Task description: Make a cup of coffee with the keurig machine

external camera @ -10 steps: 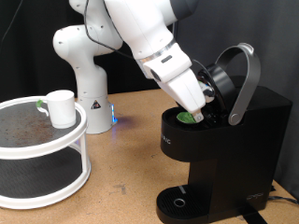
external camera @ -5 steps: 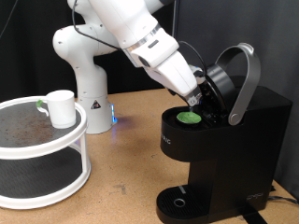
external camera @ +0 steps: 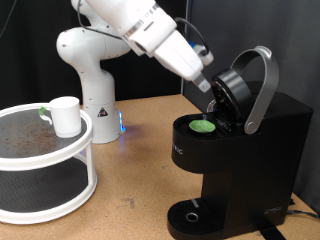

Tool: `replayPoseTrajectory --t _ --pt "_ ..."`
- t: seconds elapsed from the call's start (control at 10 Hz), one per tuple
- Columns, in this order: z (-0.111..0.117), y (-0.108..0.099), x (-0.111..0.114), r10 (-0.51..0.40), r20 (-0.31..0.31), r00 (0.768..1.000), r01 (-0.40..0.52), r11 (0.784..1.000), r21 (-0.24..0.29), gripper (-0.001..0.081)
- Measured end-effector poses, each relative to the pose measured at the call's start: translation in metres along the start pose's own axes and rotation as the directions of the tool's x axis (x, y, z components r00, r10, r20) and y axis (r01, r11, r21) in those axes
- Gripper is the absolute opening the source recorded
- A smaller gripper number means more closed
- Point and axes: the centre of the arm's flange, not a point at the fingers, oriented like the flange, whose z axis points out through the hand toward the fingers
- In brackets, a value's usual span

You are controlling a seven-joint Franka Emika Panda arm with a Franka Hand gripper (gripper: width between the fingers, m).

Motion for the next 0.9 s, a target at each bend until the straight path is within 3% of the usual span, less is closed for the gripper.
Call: replayPoseTrajectory --t 0.5,0.7,0.9 --pt "-0.063 -0.011 0.019 0.014 -0.047 0.999 -0.011 0.998 0.059 0.0807" --pt "-0.068 -0.011 0.018 0.013 -0.041 0.999 -0.010 0.997 0.070 0.0807" --pt "-0.066 -0.015 0.022 0.035 -0.081 0.996 -0.027 0.995 0.097 0.0807"
